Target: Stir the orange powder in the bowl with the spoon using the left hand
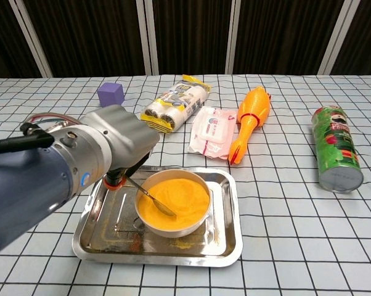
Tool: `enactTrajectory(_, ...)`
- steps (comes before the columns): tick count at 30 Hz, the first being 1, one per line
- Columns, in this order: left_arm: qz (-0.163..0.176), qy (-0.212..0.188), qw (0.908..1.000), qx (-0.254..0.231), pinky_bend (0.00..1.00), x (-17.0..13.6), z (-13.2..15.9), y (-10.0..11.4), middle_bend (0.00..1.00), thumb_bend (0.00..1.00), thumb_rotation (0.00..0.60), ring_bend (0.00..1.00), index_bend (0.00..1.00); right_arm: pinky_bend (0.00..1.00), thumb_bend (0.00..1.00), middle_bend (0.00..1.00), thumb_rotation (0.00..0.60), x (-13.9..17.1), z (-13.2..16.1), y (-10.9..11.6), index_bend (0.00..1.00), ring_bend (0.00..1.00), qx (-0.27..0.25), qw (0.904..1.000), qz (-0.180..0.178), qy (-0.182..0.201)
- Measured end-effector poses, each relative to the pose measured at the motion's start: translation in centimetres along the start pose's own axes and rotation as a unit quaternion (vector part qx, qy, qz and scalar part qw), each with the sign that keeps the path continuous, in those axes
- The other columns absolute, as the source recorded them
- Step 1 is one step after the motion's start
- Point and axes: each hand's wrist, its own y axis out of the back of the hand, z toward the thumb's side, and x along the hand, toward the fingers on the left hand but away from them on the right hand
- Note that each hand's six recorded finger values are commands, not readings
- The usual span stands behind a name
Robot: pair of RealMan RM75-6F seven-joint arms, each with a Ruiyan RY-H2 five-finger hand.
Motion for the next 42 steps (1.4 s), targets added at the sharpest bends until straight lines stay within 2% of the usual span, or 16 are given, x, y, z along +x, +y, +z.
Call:
enactTrajectory(9, 0.001, 0.02, 0.9995, 0.023, 0.99, 0.9, -0.1, 0.7, 1.0, 0.8, 0.6, 1.0, 0.81, 0.0, 0.37, 0.0, 0.6, 0.0, 0.0, 0.0, 0.0, 0.0, 0.0, 1.0, 0.001, 0.0)
enactTrajectory(15, 0.005, 0.035, 0.9992, 0.02, 0.99, 1.7, 0.1, 0.7, 1.0, 0.8, 0.6, 1.0, 0.81, 0.0, 0.37, 0.0, 0.6, 0.0, 0.1, 0.0, 0.0, 0.0, -0.001, 1.0, 0.001, 0.001)
enactTrajectory(27, 0.057, 0.059, 0.9966, -0.005, 0.99, 2.2, -0.1, 2.1, 1.0, 0.8, 0.6, 1.0, 0.81, 0.0, 0.37, 0.0, 0.6, 0.1, 0.1, -0.1, 0.0, 0.0, -0.001, 1.0, 0.002, 0.003)
enactTrajectory(30, 0.063, 0.059, 0.9962, -0.01, 0.99, 2.1, -0.2, 2.1, 1.0, 0.8, 0.6, 1.0, 0.81, 0.0, 0.37, 0.0, 0.6, 0.1, 0.2, -0.1, 0.0, 0.0, -0.001, 1.0, 0.002, 0.003)
enactTrajectory(42, 0.045, 0.024, 0.9983, -0.029, 0.99, 0.7, 0.1, 1.7, 1.0, 0.8, 0.6, 1.0, 0.81, 0.0, 0.37, 0.0, 0.6, 0.1, 0.2, -0.2, 0.0, 0.0, -0.001, 1.0, 0.003, 0.002)
